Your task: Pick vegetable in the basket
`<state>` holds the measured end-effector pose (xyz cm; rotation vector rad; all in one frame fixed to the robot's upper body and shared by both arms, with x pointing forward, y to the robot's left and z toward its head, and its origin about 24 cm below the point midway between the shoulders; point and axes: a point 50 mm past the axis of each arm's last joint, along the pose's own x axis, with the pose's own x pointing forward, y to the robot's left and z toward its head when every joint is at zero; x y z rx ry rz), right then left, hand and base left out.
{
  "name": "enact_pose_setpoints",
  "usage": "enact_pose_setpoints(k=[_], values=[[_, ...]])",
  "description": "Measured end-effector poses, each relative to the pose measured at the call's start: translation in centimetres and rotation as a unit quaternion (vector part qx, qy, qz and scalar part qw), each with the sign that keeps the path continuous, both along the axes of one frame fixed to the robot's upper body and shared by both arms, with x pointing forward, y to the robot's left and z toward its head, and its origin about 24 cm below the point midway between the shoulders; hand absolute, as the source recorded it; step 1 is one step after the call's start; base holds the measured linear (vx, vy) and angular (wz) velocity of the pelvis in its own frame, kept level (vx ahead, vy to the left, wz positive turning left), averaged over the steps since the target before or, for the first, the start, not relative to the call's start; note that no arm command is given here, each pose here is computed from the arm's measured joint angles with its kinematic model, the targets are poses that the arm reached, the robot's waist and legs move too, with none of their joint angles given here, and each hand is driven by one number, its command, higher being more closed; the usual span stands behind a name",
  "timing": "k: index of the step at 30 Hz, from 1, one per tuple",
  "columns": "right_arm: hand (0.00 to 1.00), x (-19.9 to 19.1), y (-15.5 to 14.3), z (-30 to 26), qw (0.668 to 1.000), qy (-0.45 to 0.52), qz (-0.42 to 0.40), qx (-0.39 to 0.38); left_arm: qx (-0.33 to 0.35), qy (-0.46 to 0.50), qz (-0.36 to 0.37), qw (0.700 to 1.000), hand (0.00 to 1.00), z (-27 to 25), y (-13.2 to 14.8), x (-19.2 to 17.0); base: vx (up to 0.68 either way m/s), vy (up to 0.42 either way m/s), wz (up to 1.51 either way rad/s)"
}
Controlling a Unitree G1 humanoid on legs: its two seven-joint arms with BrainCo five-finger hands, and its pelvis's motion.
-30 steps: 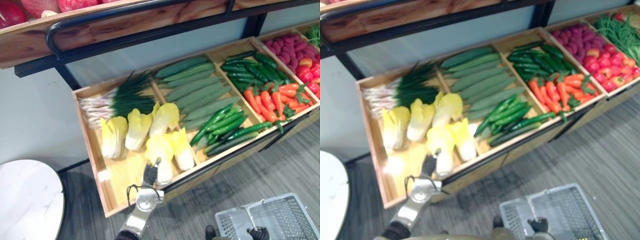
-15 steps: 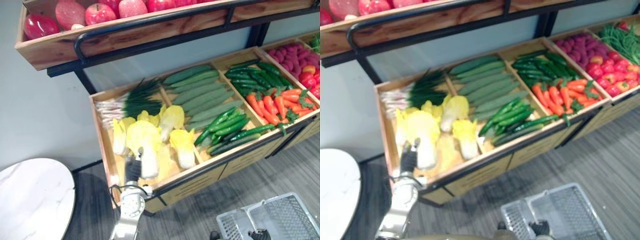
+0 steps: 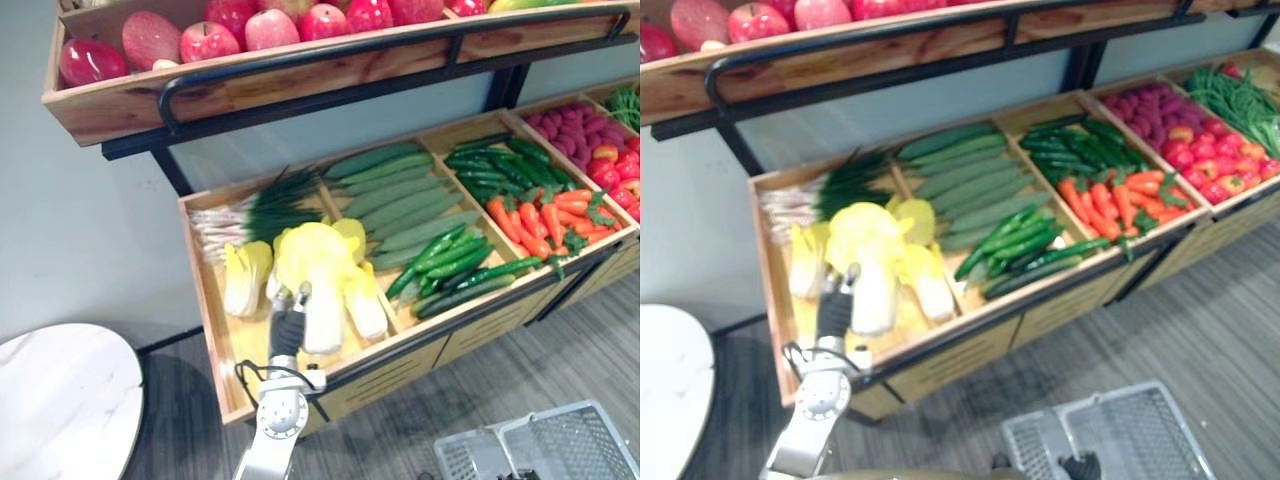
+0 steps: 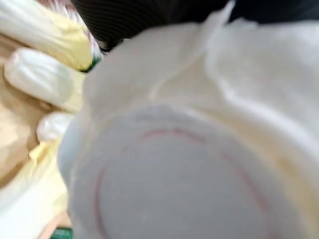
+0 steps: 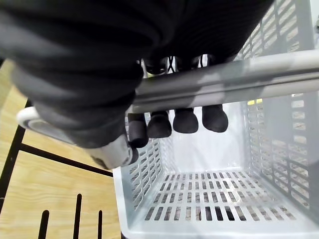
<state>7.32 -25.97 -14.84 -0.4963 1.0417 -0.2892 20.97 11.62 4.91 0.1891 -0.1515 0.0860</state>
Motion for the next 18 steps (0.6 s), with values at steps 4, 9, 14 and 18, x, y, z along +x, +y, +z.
enact_pose_setpoints(k=[4,9,14,18], values=[[1.00,1.5,-2.5,1.4,0.999,-0.030,0.004,-0.033,0.003,0.005,-0.080,0.997,1.00,-0.2,-2.2,-0.6,0.01,-0.001,-0.07],[1.00,4.4,-4.9,3.9,0.994,-0.093,0.019,-0.062,-0.018,0.021,-0.203,0.979,1.00,-0.4,-6.2,-2.2,-0.03,0.002,-0.24],[1.00,7.1,-6.9,7.0,0.982,-0.155,0.044,-0.096,-0.016,0.049,-0.322,0.945,1.00,-1.4,-9.8,-3.5,-0.06,0.007,-0.39],[1.00,8.9,-7.2,9.1,0.971,-0.208,0.057,-0.101,0.000,0.056,-0.374,0.926,1.00,-1.8,-11.2,-3.8,-0.02,-0.007,-0.20]])
